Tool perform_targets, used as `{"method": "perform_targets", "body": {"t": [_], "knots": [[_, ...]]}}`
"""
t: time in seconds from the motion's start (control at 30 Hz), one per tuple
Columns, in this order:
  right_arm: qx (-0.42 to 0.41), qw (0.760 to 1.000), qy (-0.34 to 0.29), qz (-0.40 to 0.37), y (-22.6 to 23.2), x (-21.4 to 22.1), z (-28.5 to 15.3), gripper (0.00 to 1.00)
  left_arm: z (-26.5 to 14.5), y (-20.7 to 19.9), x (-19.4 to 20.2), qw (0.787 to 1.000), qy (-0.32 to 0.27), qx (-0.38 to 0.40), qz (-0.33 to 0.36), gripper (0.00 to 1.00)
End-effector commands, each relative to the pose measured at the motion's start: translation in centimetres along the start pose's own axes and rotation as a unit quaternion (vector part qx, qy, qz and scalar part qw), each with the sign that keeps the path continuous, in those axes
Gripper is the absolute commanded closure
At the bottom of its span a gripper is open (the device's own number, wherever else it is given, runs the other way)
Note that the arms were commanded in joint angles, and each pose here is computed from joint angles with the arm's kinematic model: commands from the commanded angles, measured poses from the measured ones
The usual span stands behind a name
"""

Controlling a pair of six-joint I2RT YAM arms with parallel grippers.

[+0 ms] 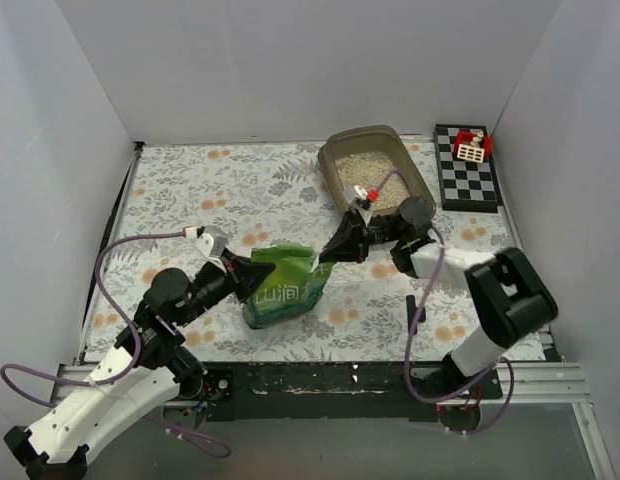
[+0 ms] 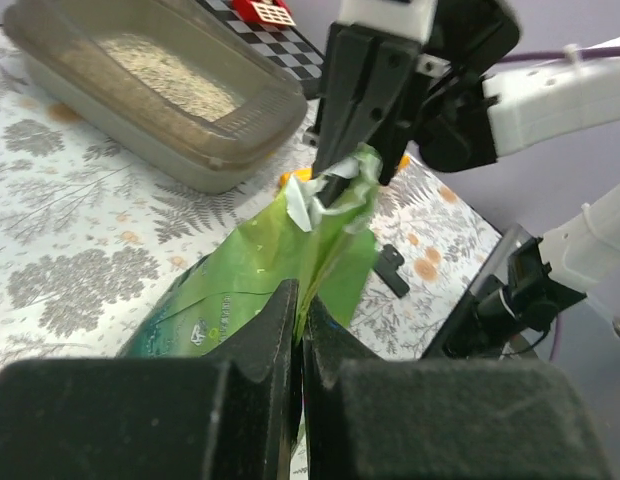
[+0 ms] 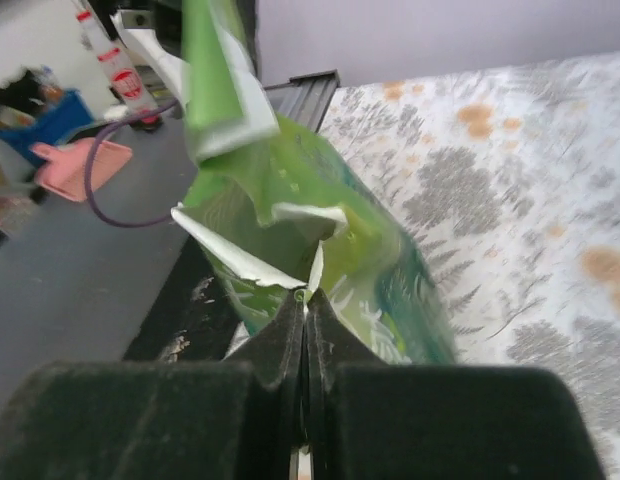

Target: Fill the litter box with clean litter

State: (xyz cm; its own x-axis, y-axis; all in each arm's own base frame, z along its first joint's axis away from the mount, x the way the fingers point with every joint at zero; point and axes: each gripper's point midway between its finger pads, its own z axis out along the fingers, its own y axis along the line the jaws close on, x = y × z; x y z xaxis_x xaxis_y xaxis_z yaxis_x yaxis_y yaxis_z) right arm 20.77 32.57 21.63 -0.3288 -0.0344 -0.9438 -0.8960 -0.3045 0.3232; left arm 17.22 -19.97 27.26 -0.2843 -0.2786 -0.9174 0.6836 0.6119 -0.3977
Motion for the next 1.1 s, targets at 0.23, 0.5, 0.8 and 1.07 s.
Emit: {"method": "perform_targets", "body": {"t": [0.23, 0.5, 0.8, 1.07], "knots": [[0.153, 0.968, 0.042, -0.194, 5.5, -5.4, -3.4, 0.99, 4.7, -5.9, -2.3, 0.982, 0.007, 0.174, 0.071, 1.00], [0.275, 0.957, 0.056, -0.077, 6.3, 1.8, -6.8, 0.99, 4.4, -4.9, 0.9, 0.978, -0.022, 0.194, 0.070, 0.81], [0.344, 0.937, 0.058, -0.038, 8.3, 2.8, -9.0, 0.99, 3.1, -6.4, 3.9, 0.965, 0.006, 0.262, 0.028, 0.46], [0.348, 0.935, 0.054, -0.044, 9.0, 2.6, -9.3, 0.99, 4.9, -6.7, 5.2, 0.956, 0.045, 0.288, 0.026, 0.43]]}}
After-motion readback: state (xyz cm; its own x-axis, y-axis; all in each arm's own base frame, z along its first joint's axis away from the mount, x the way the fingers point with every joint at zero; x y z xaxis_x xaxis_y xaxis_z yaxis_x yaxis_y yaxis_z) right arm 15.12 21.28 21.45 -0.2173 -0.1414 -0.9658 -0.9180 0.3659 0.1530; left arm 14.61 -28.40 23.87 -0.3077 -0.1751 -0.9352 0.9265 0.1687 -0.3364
